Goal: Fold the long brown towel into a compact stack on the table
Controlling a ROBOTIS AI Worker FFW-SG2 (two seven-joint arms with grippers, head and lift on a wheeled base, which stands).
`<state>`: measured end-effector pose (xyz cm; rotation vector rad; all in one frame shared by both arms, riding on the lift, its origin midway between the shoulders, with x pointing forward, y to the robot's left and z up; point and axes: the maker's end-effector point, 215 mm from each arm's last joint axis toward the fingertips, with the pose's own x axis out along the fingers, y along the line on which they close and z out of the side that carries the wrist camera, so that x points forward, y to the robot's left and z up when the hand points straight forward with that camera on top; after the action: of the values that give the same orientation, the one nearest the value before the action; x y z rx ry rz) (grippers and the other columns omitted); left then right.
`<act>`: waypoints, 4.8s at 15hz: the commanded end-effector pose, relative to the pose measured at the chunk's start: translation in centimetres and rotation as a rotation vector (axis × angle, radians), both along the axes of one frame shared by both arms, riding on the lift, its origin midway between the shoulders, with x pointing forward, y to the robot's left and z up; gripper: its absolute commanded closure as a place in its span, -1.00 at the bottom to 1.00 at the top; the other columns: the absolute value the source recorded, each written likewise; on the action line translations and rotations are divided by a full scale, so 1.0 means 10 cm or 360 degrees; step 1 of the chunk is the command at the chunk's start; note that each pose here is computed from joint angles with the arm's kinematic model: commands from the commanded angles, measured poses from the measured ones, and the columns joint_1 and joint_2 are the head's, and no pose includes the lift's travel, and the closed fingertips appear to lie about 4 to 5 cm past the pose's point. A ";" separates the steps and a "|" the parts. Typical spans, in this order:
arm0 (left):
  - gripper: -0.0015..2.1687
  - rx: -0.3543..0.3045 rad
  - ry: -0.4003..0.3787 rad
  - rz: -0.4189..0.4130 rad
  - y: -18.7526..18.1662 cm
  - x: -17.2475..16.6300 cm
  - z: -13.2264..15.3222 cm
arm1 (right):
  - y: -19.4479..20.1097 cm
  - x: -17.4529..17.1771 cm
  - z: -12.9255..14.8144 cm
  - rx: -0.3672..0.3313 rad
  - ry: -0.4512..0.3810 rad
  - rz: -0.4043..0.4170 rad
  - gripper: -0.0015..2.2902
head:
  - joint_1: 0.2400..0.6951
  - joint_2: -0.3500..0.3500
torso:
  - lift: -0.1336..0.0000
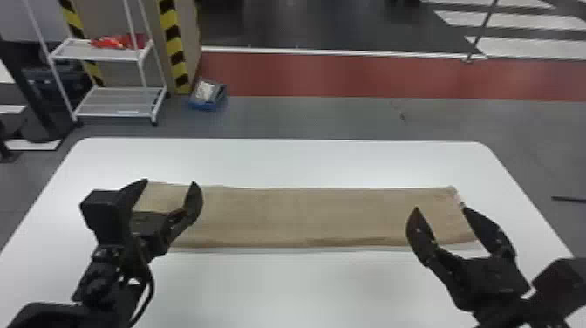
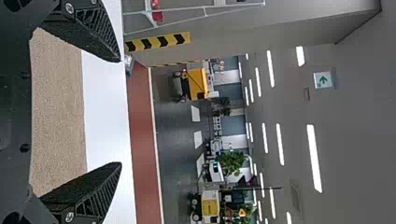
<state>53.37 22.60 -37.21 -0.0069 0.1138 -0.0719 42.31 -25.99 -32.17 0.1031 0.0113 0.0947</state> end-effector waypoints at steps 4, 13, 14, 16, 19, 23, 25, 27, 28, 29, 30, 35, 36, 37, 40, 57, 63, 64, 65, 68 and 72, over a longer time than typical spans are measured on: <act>-0.85 -0.0019 0.0301 0.0039 0.49 0.30 -0.43 | 0.04 0.00 -0.06 -0.0016 0.0021 0.0010 -0.91 | 1.00 -0.01 | -0.68; -0.81 -0.0003 0.0452 0.0138 1.01 0.26 -0.87 | 0.11 0.01 -0.07 -0.0001 0.0020 0.0026 -0.91 | 1.00 0.20 | -0.68; -0.81 0.0009 0.0467 0.0143 1.02 0.25 -0.90 | 0.12 0.01 -0.07 0.0005 0.0020 0.0030 -0.91 | 1.00 0.23 | -0.68; -0.80 0.0009 0.0494 0.0143 1.03 0.23 -0.94 | 0.12 0.01 -0.07 0.0007 0.0022 0.0030 -0.91 | 1.00 0.25 | -0.68; -0.74 0.0010 0.0613 0.0146 1.05 0.13 -1.12 | 0.16 0.00 -0.07 0.0014 0.0021 0.0043 -0.91 | 1.00 0.27 | -0.68; -0.24 0.0008 0.0628 0.0117 0.96 0.12 -1.11 | 0.16 0.00 -0.06 0.0020 0.0020 0.0047 -0.91 | 1.00 0.27 | -0.68; 0.49 0.0008 0.0610 0.0106 0.91 0.13 -1.05 | 0.15 0.00 -0.07 0.0019 0.0022 0.0046 -0.91 | 1.00 0.26 | -0.68; 0.88 0.0029 0.0576 0.0126 0.89 0.12 -0.95 | 0.15 0.00 -0.06 0.0021 0.0019 0.0047 -0.91 | 1.00 0.24 | -0.68; 0.88 0.0044 0.0566 0.0150 0.90 0.09 -0.88 | 0.15 0.00 -0.05 0.0024 0.0016 0.0048 -0.91 | 1.00 0.24 | -0.68; 0.88 0.0047 0.0545 0.0146 0.85 0.06 -0.78 | 0.14 0.00 -0.06 0.0026 0.0018 0.0048 -0.91 | 1.00 0.24 | -0.68; 0.88 0.0049 0.0506 0.0137 0.77 0.05 -0.66 | 0.13 0.01 -0.05 0.0025 0.0015 0.0047 -0.91 | 1.00 0.24 | -0.68; 0.88 0.0107 0.0411 -0.0045 -0.27 -0.05 -0.03 | -0.13 0.03 0.02 0.0042 -0.0008 -0.0002 -0.91 | 1.00 0.07 | -0.68; 0.88 0.0129 0.0398 -0.0086 -0.54 -0.09 0.02 | -0.17 0.04 0.06 0.0041 -0.0032 -0.0011 -0.91 | 1.00 0.00 | -0.68; 0.87 0.0183 0.0404 -0.0111 -0.80 -0.15 0.03 | -0.25 0.08 0.09 0.0040 -0.0064 -0.0040 -0.91 | 1.00 -0.09 | -0.68; 0.87 0.0262 0.0417 -0.0187 -1.60 -0.27 0.00 | -0.37 0.18 0.09 0.0054 -0.0081 -0.0048 -0.91 | 1.00 -0.47 | -0.68; -0.89 0.0184 0.0102 0.0029 -0.93 -0.11 0.07 | 0.15 0.71 -0.48 0.0003 0.0192 0.0054 -0.88 | 1.00 -0.81 | -0.68; -0.87 0.0174 0.0025 0.0112 -0.34 -0.14 0.06 | 0.65 0.90 -1.07 -0.0050 0.0482 0.0143 -0.74 | 1.00 -0.09 | -0.68; -0.87 0.0179 0.0033 0.0111 -0.33 -0.16 0.01 | 0.76 0.93 -1.12 -0.0050 0.0501 0.0173 -0.67 | 1.00 -0.06 | -0.68; -0.87 0.0186 0.0051 0.0109 -0.32 -0.18 -0.06 | 0.87 0.94 -1.17 -0.0056 0.0520 0.0203 -0.64 | 1.00 -0.02 | -0.68; -0.87 0.0187 0.0062 0.0094 -0.33 -0.18 -0.16 | 1.16 0.88 -1.21 -0.0064 0.0537 0.0285 -0.56 | 1.00 0.05 | -0.68; -0.87 0.0179 0.0041 0.0084 -0.34 -0.19 -0.16 | 1.53 0.79 -1.42 -0.0175 0.0670 0.0399 -0.56 | 1.00 0.19 | -0.68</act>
<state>51.50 19.23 -38.87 0.1031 0.1499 -0.0116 50.53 -11.86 -45.61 0.0365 0.4178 0.2998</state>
